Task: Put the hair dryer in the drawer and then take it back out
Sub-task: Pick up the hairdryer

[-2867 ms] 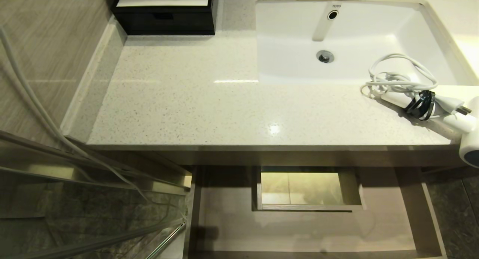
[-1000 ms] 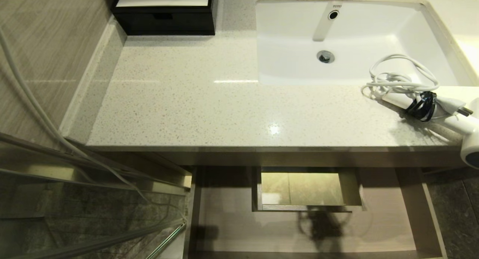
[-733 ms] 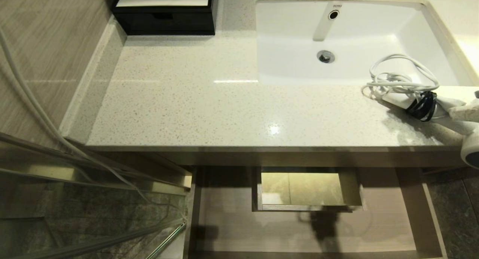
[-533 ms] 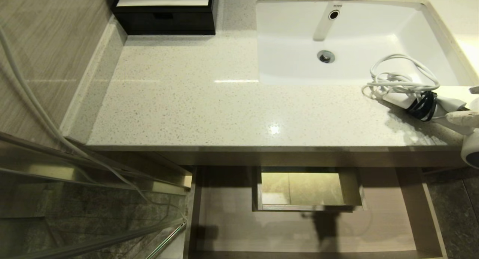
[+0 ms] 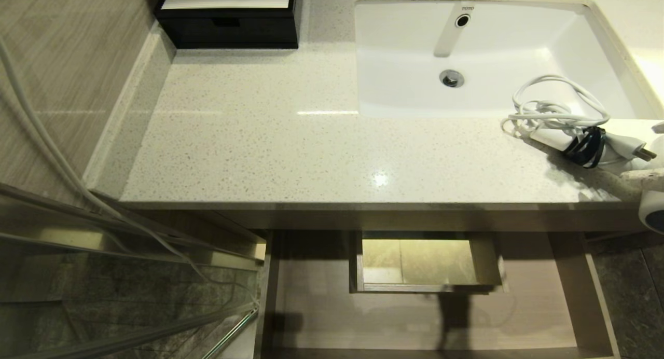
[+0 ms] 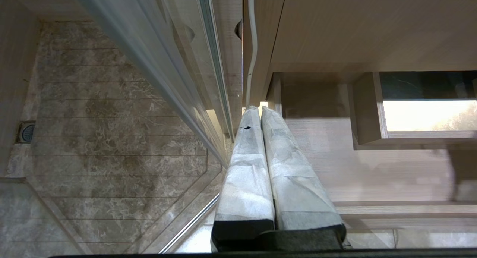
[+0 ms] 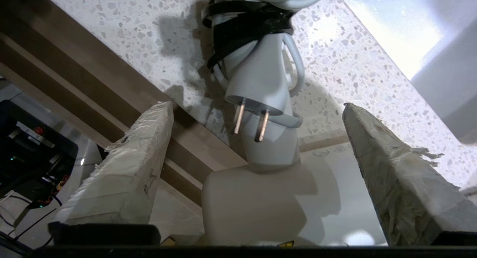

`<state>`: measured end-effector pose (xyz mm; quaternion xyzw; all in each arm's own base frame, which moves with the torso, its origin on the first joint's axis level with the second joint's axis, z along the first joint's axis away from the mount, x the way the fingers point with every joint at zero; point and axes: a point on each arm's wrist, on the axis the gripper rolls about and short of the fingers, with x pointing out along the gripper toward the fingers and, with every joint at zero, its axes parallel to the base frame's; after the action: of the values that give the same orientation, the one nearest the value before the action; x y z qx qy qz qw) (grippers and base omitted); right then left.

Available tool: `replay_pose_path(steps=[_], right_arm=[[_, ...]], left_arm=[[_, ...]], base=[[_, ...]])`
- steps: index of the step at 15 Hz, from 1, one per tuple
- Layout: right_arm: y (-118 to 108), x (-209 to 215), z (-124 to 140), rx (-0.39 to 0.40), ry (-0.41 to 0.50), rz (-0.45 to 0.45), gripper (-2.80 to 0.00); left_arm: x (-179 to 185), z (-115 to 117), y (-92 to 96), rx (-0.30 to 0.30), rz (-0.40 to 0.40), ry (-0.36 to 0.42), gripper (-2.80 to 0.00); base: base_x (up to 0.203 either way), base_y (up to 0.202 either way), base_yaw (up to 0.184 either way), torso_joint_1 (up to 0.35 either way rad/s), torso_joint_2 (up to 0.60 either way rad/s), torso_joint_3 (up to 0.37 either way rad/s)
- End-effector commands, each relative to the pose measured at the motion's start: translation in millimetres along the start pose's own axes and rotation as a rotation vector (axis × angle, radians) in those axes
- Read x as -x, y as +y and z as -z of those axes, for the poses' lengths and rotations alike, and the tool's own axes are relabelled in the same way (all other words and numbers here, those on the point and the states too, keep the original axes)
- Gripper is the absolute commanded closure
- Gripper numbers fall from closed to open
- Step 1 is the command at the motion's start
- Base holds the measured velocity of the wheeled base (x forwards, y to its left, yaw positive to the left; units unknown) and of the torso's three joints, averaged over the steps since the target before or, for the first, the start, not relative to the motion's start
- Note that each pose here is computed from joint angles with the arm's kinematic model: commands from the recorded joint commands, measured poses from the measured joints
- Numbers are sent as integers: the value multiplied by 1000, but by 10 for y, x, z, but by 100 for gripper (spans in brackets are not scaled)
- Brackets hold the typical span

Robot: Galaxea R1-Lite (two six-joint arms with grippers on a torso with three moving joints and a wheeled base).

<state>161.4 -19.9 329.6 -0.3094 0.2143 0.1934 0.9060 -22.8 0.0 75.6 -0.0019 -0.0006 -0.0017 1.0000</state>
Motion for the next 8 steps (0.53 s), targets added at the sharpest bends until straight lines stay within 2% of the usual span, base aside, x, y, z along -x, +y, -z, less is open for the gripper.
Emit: replay_pose_path(steps=[1,8], right_arm=[[-39,-152,37,2,11,-53,-280],[-97,-372,101,35,46,-100,-280]], left_arm=[[-1,2,0,1,-1,1,0],[0,0,0,1,0,0,0]], base=[[0,0,0,0,0,0],[0,0,0,0,0,0]])
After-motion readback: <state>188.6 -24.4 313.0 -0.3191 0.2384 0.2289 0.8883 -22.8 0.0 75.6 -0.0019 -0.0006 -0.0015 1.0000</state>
